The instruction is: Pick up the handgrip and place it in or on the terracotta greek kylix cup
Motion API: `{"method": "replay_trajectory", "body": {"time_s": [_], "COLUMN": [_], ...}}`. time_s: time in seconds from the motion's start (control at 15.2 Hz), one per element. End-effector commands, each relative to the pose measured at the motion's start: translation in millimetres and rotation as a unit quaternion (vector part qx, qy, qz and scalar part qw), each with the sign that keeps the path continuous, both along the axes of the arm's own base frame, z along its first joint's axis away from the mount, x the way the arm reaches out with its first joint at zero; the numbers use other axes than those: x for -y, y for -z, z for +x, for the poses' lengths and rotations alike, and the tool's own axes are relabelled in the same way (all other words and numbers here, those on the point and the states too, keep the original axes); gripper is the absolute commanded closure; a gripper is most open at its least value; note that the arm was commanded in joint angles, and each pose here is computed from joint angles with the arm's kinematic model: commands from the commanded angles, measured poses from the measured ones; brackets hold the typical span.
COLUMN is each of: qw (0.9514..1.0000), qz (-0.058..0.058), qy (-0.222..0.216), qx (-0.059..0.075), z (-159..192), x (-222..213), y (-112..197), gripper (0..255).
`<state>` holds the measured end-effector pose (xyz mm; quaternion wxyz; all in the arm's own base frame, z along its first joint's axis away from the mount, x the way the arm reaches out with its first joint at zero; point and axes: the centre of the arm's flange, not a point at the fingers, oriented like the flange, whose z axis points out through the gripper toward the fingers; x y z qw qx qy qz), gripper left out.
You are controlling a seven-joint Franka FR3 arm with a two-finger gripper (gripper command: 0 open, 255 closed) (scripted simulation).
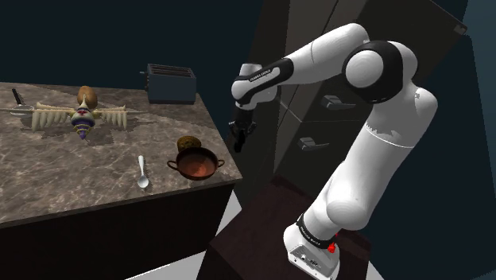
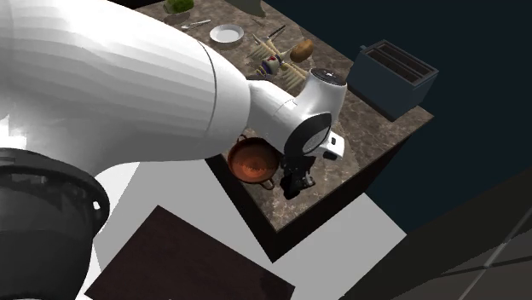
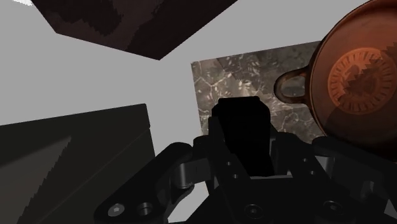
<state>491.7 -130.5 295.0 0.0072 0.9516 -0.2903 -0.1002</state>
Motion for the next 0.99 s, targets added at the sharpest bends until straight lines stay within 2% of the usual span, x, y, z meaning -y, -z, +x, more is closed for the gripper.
{"method": "replay_trajectory", "body": {"time_s": [0.0, 0.4, 0.92], "qw": [1.0, 1.0, 1.0], "qz": [0.0, 0.0, 0.0], "qy": [0.0, 0.0, 0.0], "qx": [0.0, 0.0, 0.0], "z": [0, 0, 39], "x": [1, 1, -97], "y": [-11, -38, -48], "gripper": [255, 255, 255]}}
